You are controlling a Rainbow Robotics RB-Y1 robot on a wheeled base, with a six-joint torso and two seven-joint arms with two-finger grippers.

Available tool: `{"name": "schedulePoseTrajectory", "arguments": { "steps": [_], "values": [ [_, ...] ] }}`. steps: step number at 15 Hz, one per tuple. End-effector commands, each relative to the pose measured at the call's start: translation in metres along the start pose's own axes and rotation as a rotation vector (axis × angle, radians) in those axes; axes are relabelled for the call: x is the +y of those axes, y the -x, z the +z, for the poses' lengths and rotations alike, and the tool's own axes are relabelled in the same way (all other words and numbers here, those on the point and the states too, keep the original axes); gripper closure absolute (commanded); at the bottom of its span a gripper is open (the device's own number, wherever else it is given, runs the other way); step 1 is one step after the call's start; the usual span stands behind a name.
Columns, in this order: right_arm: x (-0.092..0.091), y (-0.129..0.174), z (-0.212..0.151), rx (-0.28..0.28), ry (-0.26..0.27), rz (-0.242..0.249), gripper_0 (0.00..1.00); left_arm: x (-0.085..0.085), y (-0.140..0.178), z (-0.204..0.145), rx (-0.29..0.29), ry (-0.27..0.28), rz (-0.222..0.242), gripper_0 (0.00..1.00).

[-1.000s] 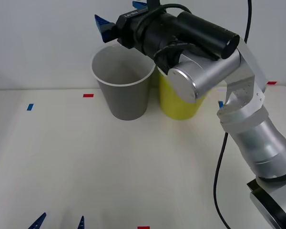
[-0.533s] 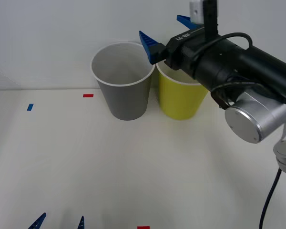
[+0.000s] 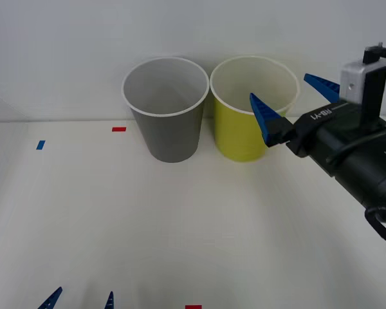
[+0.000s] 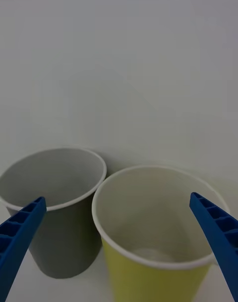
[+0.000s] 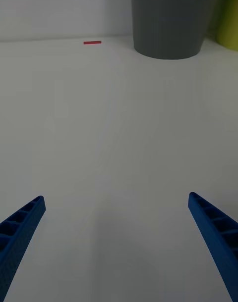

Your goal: Put cans in the gray bin and PET bottles in the light green bin.

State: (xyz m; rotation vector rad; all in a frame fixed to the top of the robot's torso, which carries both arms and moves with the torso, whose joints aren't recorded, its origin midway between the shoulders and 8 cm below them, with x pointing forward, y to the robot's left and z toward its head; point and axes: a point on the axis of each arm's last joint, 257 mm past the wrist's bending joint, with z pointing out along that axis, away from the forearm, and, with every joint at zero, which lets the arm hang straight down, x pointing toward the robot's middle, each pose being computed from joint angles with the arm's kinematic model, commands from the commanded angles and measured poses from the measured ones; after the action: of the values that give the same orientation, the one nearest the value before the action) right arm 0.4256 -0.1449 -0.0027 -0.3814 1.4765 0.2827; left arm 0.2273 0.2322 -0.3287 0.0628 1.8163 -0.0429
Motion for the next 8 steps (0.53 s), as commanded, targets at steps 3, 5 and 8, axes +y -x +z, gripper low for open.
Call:
{"name": "schedulePoseTrajectory", "arguments": {
  "steps": [3, 5, 8],
  "values": [
    [-0.035, -0.049, -0.051, 0.091, -0.123, 0.040, 0.00, 0.000, 0.000, 0.000, 0.000, 0.000, 0.000, 0.00],
    [-0.046, -0.061, -0.058, 0.115, -0.170, 0.021, 0.00, 0.000, 0.000, 0.000, 0.000, 0.000, 0.000, 0.00],
    [-0.049, -0.077, -0.067, 0.125, -0.227, 0.111, 0.04, 0.000, 0.000, 0.000, 0.000, 0.000, 0.000, 0.00]
  ]
}}
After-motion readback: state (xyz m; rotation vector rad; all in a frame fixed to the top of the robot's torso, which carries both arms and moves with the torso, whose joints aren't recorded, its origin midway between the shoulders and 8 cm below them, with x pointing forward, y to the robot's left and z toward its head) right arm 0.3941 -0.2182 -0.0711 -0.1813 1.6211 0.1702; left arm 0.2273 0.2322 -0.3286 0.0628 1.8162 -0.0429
